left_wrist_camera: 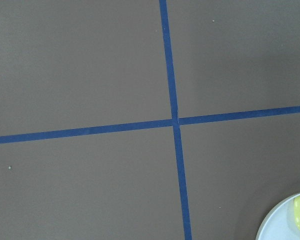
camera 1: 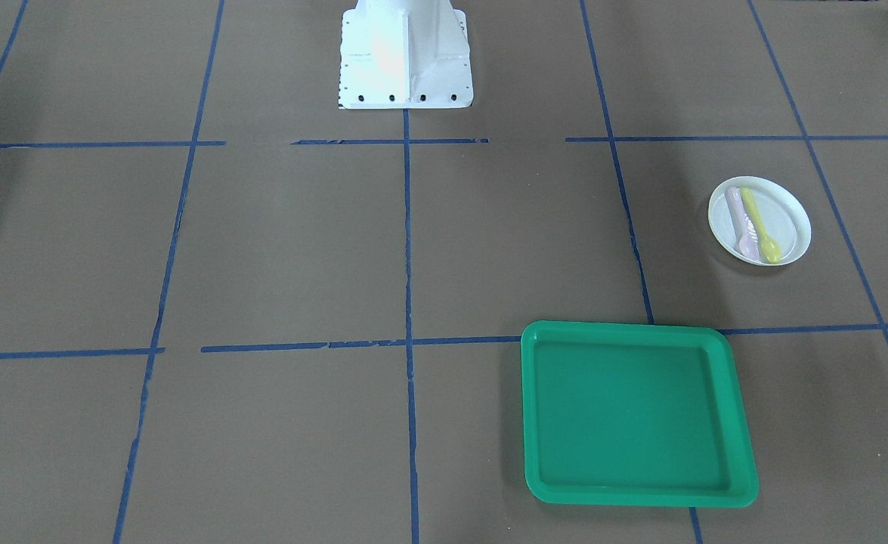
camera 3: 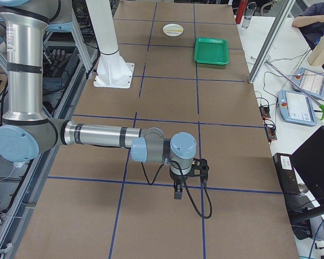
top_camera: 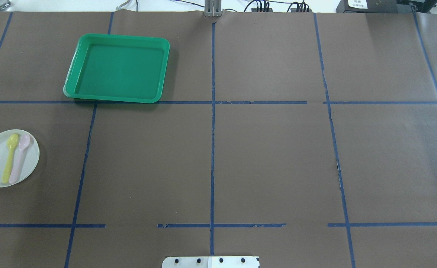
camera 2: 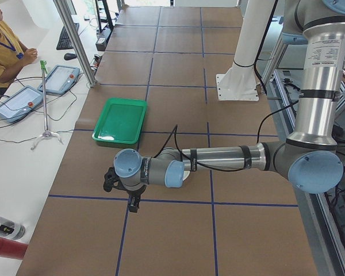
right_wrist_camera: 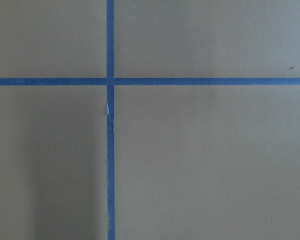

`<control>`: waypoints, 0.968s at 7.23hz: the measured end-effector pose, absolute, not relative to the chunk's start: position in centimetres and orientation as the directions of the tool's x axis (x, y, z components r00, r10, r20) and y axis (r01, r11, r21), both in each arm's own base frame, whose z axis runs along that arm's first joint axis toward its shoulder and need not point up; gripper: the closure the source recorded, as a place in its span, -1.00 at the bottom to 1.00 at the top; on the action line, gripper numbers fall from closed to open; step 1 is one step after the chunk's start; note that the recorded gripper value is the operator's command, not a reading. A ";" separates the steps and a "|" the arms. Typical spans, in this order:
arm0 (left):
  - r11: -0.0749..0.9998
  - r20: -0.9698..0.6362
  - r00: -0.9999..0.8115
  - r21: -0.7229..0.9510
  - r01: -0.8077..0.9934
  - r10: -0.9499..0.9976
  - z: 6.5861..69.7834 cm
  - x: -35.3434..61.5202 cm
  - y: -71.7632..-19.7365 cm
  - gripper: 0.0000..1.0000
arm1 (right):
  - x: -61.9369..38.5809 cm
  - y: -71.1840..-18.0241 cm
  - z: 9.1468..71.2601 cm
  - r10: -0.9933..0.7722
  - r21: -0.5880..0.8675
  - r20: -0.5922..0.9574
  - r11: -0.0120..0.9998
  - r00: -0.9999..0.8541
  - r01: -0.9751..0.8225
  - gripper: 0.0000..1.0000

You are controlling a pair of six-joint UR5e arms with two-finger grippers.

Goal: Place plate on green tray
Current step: 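Move the left gripper toward the white plate's rim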

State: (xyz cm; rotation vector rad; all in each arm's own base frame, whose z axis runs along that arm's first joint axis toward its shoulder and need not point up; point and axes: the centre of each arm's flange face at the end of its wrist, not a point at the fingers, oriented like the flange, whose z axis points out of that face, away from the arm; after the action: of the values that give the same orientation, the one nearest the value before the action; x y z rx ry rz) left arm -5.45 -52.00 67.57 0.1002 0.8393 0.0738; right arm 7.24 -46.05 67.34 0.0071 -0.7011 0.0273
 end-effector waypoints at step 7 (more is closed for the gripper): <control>0.991 -0.755 0.647 0.130 -0.012 0.107 65.4 1.7 -53.1 -1.00 | 7.2 -46.1 67.3 0.023 -0.003 0.645 1.000 0.764 -0.028 -1.00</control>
State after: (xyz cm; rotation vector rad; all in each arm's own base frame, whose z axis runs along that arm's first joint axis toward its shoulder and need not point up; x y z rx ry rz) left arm 1.69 -53.14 65.44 0.1175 0.8652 0.0677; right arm 7.24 -46.05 67.34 0.0069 -0.7011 0.0279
